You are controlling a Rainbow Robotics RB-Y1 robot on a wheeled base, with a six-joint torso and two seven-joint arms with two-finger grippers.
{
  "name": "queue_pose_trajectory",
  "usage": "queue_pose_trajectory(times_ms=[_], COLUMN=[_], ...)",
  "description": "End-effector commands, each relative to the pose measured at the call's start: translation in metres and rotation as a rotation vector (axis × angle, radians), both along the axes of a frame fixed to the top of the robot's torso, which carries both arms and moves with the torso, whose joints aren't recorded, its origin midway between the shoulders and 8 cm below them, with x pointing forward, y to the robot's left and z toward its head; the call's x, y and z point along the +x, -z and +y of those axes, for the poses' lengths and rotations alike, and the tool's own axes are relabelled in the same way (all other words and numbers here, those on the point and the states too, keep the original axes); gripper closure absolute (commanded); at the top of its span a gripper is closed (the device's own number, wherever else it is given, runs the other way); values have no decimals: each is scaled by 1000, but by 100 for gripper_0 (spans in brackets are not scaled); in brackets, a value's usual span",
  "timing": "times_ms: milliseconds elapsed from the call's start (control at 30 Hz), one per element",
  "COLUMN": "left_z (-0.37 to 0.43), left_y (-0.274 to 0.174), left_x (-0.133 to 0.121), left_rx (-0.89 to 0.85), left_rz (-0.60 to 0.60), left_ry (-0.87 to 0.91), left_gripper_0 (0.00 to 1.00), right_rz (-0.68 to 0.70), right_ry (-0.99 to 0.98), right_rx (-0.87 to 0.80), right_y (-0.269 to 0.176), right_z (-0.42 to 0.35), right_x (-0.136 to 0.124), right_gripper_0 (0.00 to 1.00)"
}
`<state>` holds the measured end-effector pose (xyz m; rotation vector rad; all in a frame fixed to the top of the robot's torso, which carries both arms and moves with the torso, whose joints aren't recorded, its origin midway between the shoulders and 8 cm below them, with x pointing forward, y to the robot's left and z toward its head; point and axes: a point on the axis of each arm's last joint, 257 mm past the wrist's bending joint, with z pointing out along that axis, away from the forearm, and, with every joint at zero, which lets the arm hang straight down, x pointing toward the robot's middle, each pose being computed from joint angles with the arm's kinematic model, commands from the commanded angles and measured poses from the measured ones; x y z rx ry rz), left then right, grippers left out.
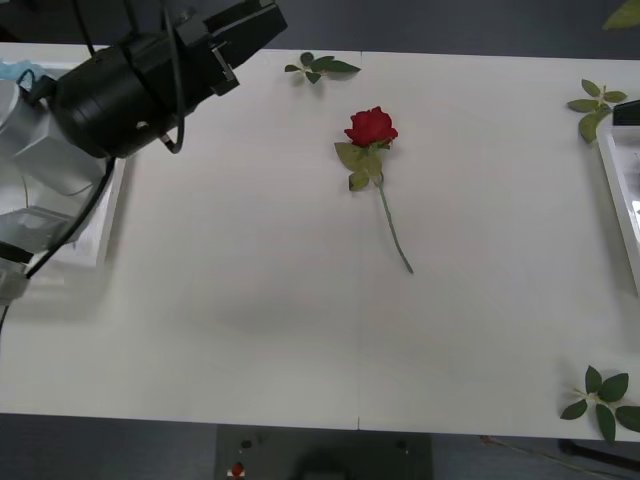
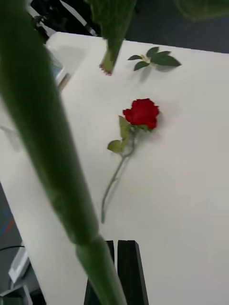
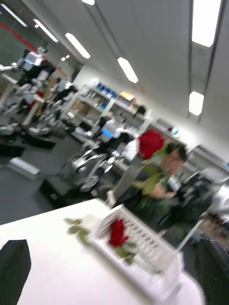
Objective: Put the red flowers into the right box and the blue flowers into the left box
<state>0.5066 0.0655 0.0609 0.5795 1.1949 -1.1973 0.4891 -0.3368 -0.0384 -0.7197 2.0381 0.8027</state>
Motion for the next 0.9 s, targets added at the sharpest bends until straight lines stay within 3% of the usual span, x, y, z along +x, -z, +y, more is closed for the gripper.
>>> queue_pose_trajectory(times_ms=[33,333,567,900], left_z=[64,137,124,100], left_y=[13,84,74,89], left_x=[13,13,-51,-130], left_rx=[153,509,518,506], left_rz=[-28,-37,-63,-56], left_ry=[-117,-225,33,366], left_gripper_0=[0,0,0,0], right_rz=[-5,83,150,133], right_ry=[116,435,712,868], right_rx=[-133,-261,-411,-553], right_y=[-32,-23,29,99], right_z=[-72,-211,-312,-355], right_x=[-6,-27,-36,-19], right_gripper_0=[100,100,100,100])
